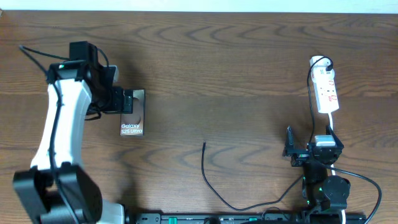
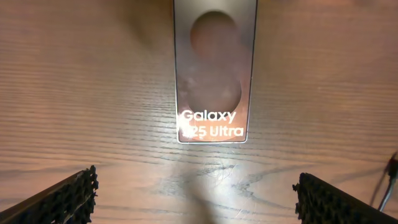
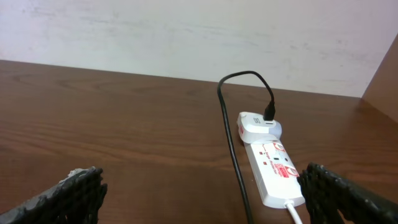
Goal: Plug charger to phone and switch on socket
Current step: 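Move the left gripper forward over the Galaxy phone and lower onto it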
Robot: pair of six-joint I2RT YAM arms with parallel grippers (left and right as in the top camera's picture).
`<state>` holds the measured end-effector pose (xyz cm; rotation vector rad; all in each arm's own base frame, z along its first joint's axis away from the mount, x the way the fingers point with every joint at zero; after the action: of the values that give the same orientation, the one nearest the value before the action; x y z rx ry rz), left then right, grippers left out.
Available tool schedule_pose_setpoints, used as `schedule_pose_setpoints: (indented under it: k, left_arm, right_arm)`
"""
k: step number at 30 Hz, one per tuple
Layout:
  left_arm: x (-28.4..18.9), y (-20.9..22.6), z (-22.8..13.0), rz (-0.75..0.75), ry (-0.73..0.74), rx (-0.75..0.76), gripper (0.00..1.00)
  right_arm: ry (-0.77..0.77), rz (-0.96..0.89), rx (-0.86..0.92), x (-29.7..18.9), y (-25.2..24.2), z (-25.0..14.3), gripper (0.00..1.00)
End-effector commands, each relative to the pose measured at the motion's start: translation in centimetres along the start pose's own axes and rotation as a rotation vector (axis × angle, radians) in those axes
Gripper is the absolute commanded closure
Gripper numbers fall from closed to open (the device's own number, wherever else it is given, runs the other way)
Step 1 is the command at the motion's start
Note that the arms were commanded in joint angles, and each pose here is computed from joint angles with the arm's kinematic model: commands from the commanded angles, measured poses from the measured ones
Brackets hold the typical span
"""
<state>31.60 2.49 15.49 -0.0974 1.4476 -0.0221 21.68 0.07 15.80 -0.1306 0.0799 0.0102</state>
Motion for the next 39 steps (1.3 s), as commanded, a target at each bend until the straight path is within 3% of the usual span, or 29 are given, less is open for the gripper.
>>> schedule_pose_setpoints:
  k: [1, 7, 15, 21, 39]
  left_arm:
    - [1.1, 0.2, 0.4, -0.009, 0.037, 0.008, 0.00]
    - [2.7, 0.4, 0.8, -0.011, 0.068, 0.005, 0.00]
    - [2.8, 0.5, 2.4, -0.007, -0.006, -0.001, 0.00]
    - [3.3, -0.6, 2.3, -0.081, -0.010, -0.013, 0.00]
    - [5.8, -1.5, 1.5, -0.085, 0.051, 0.012, 0.00]
  right_arm:
    - [0.003, 0.010, -0.010, 0.0, 0.2, -0.1, 0.01]
    - [0.003, 0.010, -0.010, 0.0, 0.2, -0.1, 0.01]
    - [0.003, 0.010, -0.010, 0.0, 0.2, -0.1, 0.01]
    - [0.003, 0.010, -0.010, 0.0, 0.2, -0.1, 0.01]
    - [0.004, 0.009, -0.010, 0.0, 0.2, -0.1, 0.01]
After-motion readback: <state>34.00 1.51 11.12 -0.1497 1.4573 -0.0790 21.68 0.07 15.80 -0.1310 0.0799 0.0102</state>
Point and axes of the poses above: each gripper's point midway between its finger pads, its own x axis out along the fingers, its own y axis along the line the jaws close on, z = x × y, the point moved 3 cm from there along -x, back along the fingers, and after that the axes turned 2 degrees about -x, right-handed, at the moved point
